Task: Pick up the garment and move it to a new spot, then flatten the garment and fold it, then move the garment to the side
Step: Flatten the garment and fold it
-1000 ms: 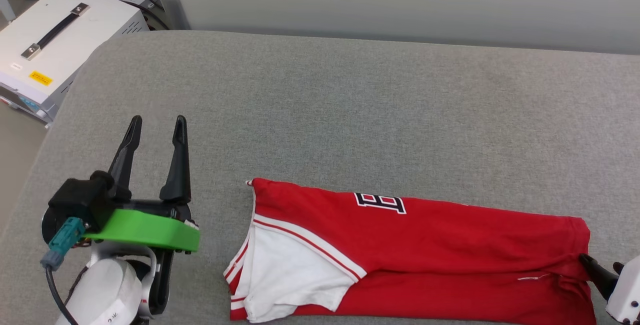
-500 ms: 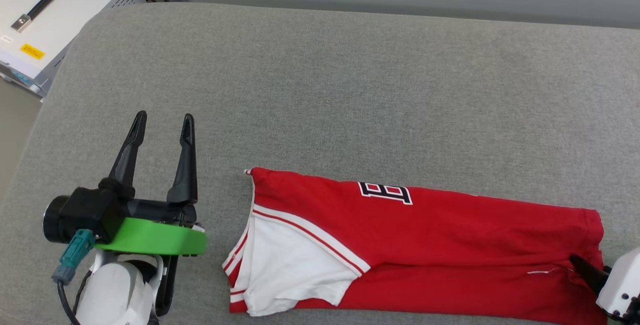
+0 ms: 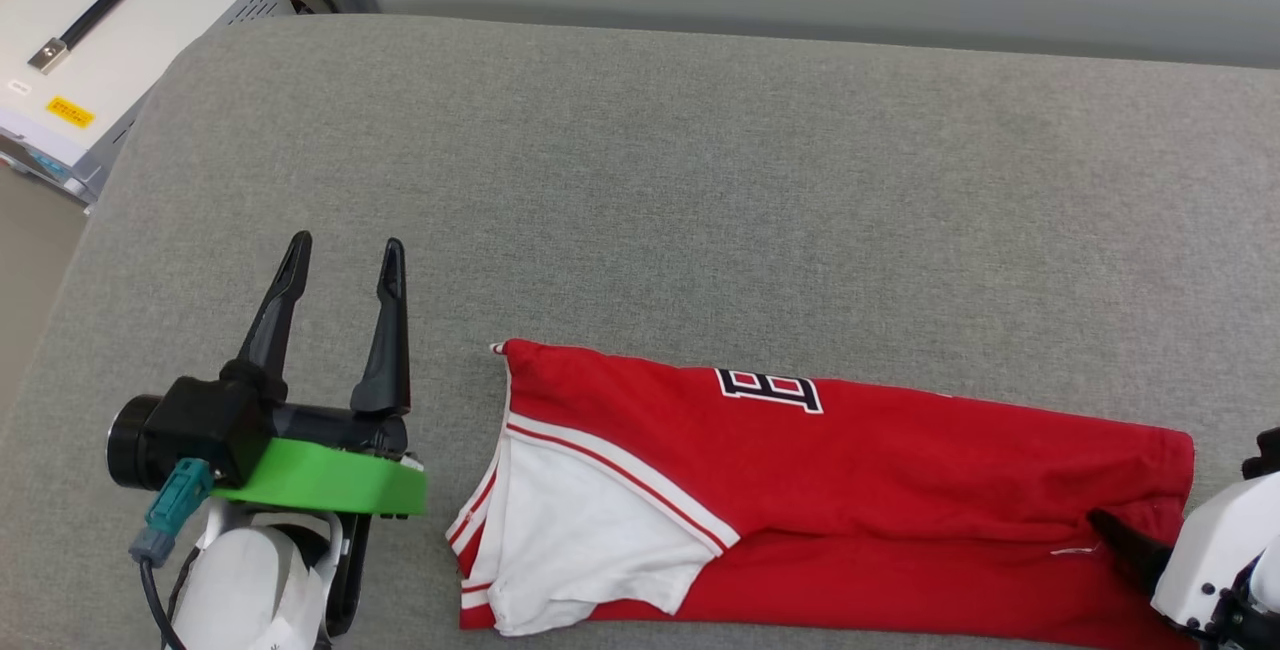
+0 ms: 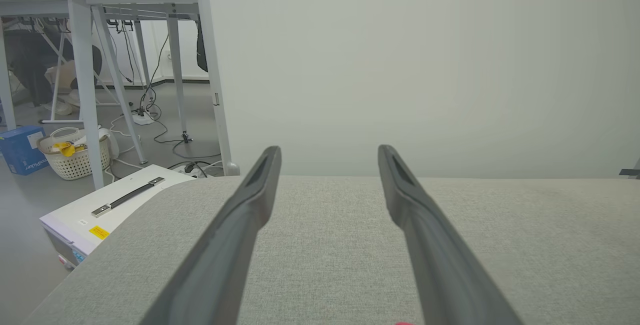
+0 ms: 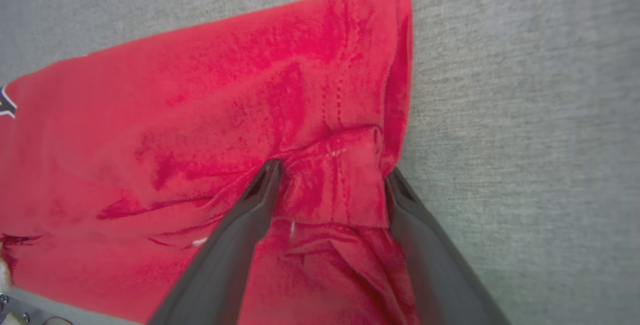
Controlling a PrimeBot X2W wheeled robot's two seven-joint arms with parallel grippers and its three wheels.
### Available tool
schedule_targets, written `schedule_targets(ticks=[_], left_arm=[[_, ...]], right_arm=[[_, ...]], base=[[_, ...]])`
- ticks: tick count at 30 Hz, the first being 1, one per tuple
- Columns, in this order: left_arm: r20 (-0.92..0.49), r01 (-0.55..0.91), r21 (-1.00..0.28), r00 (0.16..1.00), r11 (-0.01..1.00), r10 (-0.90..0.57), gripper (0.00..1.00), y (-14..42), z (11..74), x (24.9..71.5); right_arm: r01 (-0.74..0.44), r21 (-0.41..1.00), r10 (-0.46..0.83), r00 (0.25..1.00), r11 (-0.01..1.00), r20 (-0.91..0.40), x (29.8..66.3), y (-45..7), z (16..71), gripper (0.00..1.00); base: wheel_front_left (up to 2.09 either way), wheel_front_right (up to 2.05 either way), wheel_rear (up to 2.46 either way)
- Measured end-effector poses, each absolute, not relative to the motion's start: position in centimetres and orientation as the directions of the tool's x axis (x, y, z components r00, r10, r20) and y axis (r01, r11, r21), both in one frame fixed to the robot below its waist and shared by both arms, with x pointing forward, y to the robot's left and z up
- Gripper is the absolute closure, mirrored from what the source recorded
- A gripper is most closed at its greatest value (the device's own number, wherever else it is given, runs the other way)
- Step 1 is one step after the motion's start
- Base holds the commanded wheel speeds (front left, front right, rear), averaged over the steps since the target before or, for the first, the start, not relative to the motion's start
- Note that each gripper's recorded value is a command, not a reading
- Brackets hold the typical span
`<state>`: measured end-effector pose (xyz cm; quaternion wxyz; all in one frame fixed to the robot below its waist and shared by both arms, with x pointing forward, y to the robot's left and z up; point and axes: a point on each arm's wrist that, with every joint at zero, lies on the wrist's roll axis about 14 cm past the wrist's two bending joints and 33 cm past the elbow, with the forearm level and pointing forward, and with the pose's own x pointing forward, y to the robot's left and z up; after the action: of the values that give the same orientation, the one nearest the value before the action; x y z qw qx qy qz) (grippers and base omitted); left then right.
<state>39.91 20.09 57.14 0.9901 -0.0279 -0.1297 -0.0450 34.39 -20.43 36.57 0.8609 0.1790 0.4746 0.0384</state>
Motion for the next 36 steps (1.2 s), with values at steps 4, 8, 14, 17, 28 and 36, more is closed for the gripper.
schedule_targets(ticks=[4, 8, 14, 17, 28, 36], left_arm=[[0.267, 0.114, -0.044, 0.959, 0.992, -0.099, 0.00, 19.5, 57.4, 39.8], [0.273, 0.122, -0.045, 0.956, 0.992, -0.105, 0.00, 19.3, 57.6, 39.6], [0.274, 0.127, -0.047, 0.955, 0.991, -0.109, 0.00, 19.2, 57.7, 39.2], [0.272, 0.129, -0.050, 0.956, 0.990, -0.111, 0.00, 19.1, 57.6, 39.0], [0.286, 0.139, -0.055, 0.951, 0.989, -0.118, 0.00, 18.8, 58.1, 39.0], [0.285, 0.145, -0.063, 0.951, 0.987, -0.122, 0.00, 18.5, 58.1, 38.4]], right_arm=[[0.085, 0.362, 0.260, 0.550, 0.928, -0.794, 34.3, -19.6, 36.7, 0.00], [0.066, 0.360, 0.256, 0.585, 0.931, -0.769, 34.7, -19.4, 37.0, 1.00], [0.069, 0.347, 0.220, 0.654, 0.935, -0.723, 35.3, -20.5, 37.9, 1.00], [0.090, 0.339, 0.188, 0.688, 0.936, -0.701, 35.6, -21.7, 38.5, 1.00], [0.218, 0.214, -0.029, 0.762, 0.952, -0.647, 35.6, -29.9, 41.1, 1.00], [0.177, 0.219, -0.004, 0.785, 0.959, -0.619, 34.9, -28.8, 42.8, 1.00]], base=[[0.00, 0.00, 0.00], [0.00, 0.00, 0.00], [0.00, 0.00, 0.00], [0.00, 0.00, 0.00], [0.00, 0.00, 0.00], [0.00, 0.00, 0.00]])
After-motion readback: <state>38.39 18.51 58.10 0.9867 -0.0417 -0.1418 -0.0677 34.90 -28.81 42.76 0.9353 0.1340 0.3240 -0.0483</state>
